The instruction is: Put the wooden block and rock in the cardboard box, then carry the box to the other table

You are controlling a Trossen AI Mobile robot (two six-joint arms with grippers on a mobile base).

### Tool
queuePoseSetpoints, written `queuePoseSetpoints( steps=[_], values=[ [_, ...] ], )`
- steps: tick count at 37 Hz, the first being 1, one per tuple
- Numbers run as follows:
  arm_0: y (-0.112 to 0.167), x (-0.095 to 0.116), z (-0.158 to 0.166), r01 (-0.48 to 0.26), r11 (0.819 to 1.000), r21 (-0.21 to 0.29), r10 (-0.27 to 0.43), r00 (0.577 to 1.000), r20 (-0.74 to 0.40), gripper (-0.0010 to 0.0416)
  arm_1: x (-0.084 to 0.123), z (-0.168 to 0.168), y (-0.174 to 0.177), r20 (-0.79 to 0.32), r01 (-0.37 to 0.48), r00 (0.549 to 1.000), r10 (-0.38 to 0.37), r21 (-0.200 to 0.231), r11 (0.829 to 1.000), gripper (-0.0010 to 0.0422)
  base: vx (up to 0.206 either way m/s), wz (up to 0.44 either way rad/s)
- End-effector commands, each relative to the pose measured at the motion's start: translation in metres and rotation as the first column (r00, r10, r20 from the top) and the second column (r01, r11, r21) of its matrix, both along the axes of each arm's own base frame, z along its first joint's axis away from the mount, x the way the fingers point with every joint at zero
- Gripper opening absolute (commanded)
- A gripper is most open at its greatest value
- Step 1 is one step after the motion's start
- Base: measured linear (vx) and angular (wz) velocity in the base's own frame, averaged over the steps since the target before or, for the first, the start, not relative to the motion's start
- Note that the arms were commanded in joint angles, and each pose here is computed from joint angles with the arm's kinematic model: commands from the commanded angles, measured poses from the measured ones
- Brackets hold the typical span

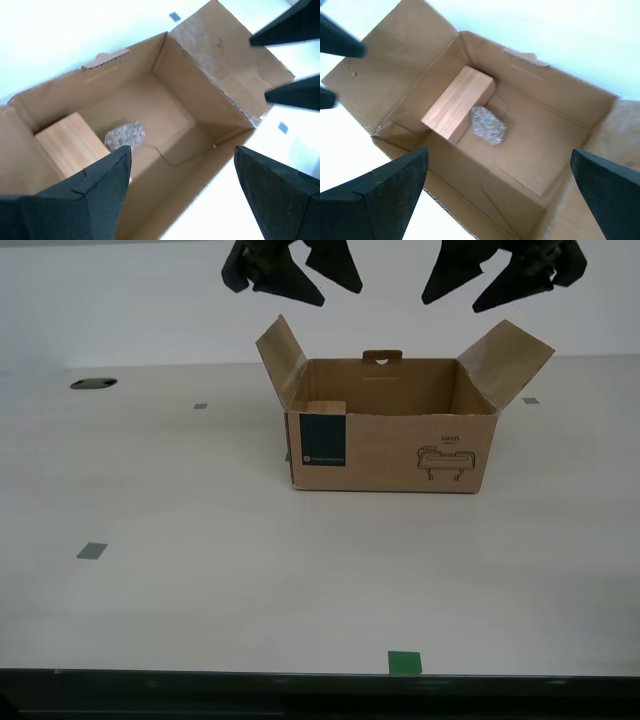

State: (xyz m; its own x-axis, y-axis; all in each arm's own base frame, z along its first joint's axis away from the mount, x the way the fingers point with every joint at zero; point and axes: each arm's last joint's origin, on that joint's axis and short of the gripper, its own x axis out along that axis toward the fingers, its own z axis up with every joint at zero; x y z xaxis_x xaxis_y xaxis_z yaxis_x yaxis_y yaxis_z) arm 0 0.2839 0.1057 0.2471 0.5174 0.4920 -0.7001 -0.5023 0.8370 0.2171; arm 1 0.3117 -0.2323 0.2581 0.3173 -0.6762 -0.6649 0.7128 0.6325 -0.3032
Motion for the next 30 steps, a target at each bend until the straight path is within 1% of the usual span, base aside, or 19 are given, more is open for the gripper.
queuePoseSetpoints(
  steps=[1,5,11,14,17,21,26,30],
  values=[
    [-0.002,-0.001,0.019,0.024,0.999,-0.036,-0.025,1.000,-0.005,0.0394,0.001,0.020,0.000,-0.027,-0.002,1.000,0.002,0.015,1.000,0.0277,0.000,0.000],
    [-0.002,-0.002,0.039,0.028,0.999,-0.047,-0.029,0.999,-0.019,0.0394,0.001,0.041,0.001,-0.036,-0.003,0.999,0.003,0.021,1.000,0.0277,0.000,0.000],
    [-0.003,-0.004,0.066,0.026,0.998,-0.053,-0.027,0.999,-0.027,0.0394,0.002,0.069,0.004,-0.015,-0.007,1.000,0.007,0.013,1.000,0.0277,0.000,0.000],
    [-0.004,-0.007,0.077,0.020,0.998,-0.056,-0.021,1.000,-0.022,0.0394,0.003,0.078,0.010,-0.027,-0.019,0.999,0.019,0.022,1.000,0.0277,0.000,0.000],
    [-0.005,-0.010,0.085,0.003,0.998,-0.070,-0.004,1.000,-0.013,0.0394,0.004,0.083,0.017,-0.041,-0.030,0.999,0.031,0.038,0.999,0.0277,0.000,0.000],
    [-0.009,-0.016,0.094,0.012,0.998,-0.069,-0.013,1.000,-0.015,0.0394,0.007,0.086,0.028,-0.055,-0.049,0.997,0.052,0.057,0.997,0.0277,0.000,0.000],
    [-0.018,-0.024,0.105,0.030,0.997,-0.074,-0.033,0.999,-0.032,0.0394,0.013,0.086,0.046,-0.075,-0.091,0.992,0.097,0.075,0.993,0.0277,0.000,0.000],
    [-0.028,-0.030,0.110,0.060,0.996,-0.072,-0.062,0.998,-0.026,0.0394,0.019,0.087,0.060,-0.081,-0.127,0.988,0.134,0.082,0.989,0.0277,0.000,0.000]
  ],
)
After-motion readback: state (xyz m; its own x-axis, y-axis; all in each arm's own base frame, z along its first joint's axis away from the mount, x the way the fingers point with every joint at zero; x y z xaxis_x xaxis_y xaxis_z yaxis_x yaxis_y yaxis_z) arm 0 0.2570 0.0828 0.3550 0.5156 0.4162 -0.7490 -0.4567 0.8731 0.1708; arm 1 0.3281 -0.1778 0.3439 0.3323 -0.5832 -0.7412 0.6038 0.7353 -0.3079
